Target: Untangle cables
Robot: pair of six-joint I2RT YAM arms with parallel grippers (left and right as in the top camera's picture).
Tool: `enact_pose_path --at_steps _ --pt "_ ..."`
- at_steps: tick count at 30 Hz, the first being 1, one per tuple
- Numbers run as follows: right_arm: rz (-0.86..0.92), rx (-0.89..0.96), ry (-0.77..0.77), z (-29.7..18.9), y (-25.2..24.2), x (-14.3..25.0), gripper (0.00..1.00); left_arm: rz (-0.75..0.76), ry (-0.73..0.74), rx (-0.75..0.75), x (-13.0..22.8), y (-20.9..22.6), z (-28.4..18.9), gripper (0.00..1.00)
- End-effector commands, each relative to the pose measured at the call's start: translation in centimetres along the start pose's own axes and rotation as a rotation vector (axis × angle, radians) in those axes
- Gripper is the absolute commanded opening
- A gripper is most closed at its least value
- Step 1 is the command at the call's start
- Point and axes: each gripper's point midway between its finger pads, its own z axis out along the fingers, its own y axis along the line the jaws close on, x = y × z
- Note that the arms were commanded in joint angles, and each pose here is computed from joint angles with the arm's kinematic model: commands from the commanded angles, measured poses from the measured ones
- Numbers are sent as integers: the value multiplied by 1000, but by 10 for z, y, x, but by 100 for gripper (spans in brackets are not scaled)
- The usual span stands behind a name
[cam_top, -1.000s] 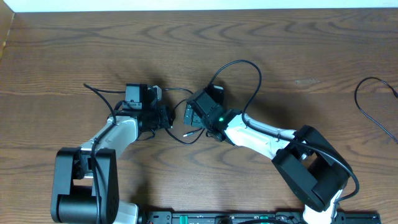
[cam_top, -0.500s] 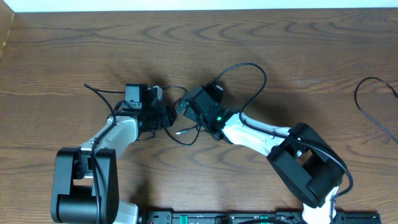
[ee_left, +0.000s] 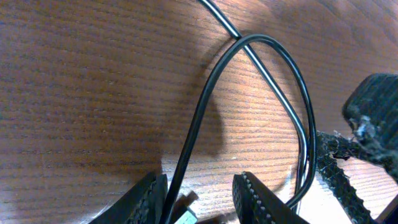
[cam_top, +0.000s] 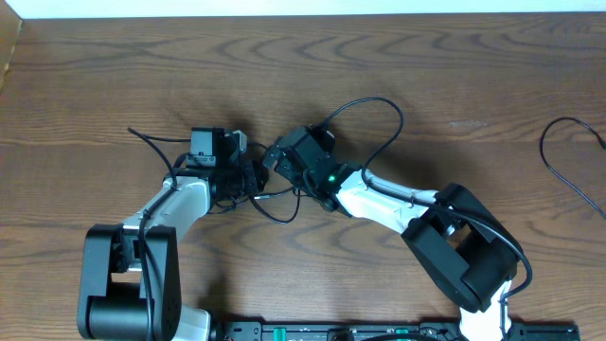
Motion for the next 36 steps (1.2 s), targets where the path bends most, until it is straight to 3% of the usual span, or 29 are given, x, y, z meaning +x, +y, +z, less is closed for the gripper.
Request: enact_pose_path --at_steps 1,7,14,16,18,19,30,33,36 --pt "42 225 110 29 -90 33 99 -15 20 11 5 1 3 40" --pt "42 276 120 26 -102 35 99 -12 13 12 4 0 3 40" --pt "40 354 117 20 -120 36 87 -11 13 12 4 0 3 40" --pt "40 353 114 20 -120 36 70 -12 13 13 4 0 3 40" --pt "40 354 114 20 -120 36 39 -12 13 13 4 0 3 40" --pt "40 356 115 20 -121 36 30 -12 13 13 4 0 3 40" --pt "39 401 125 15 -131 38 28 -12 13 13 4 0 3 40" --pt "30 429 133 12 -137 40 15 -12 13 13 4 0 3 40" --pt "29 460 140 9 -144 41 12 -12 13 13 4 0 3 40"
